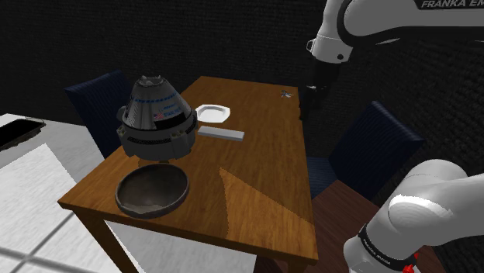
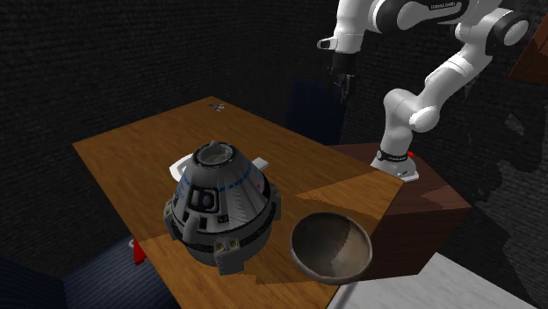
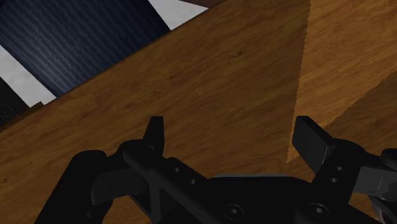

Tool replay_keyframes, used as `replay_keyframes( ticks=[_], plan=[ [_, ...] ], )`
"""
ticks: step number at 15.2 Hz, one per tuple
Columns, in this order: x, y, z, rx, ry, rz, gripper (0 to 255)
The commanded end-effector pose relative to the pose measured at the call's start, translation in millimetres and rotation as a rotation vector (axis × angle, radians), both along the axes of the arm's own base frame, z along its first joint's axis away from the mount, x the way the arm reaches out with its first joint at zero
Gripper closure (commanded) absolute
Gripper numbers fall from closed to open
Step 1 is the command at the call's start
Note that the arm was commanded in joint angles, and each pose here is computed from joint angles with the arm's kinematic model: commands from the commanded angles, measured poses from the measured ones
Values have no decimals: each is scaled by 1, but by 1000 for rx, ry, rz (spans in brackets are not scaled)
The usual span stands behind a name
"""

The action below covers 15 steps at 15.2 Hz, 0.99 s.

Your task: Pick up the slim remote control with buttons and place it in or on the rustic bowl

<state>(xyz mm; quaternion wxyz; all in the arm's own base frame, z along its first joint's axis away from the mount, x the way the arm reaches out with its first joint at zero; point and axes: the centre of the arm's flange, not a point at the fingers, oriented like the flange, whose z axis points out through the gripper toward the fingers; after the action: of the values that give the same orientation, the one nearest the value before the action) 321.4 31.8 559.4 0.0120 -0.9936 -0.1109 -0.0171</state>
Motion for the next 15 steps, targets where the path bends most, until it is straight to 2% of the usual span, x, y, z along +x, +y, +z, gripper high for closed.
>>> replay_keyframes(
  ticks=[1,15],
  plan=[
    [0,0,0,0,0,0,0],
    [161,35,-87,-23,8,149,0]
  ],
)
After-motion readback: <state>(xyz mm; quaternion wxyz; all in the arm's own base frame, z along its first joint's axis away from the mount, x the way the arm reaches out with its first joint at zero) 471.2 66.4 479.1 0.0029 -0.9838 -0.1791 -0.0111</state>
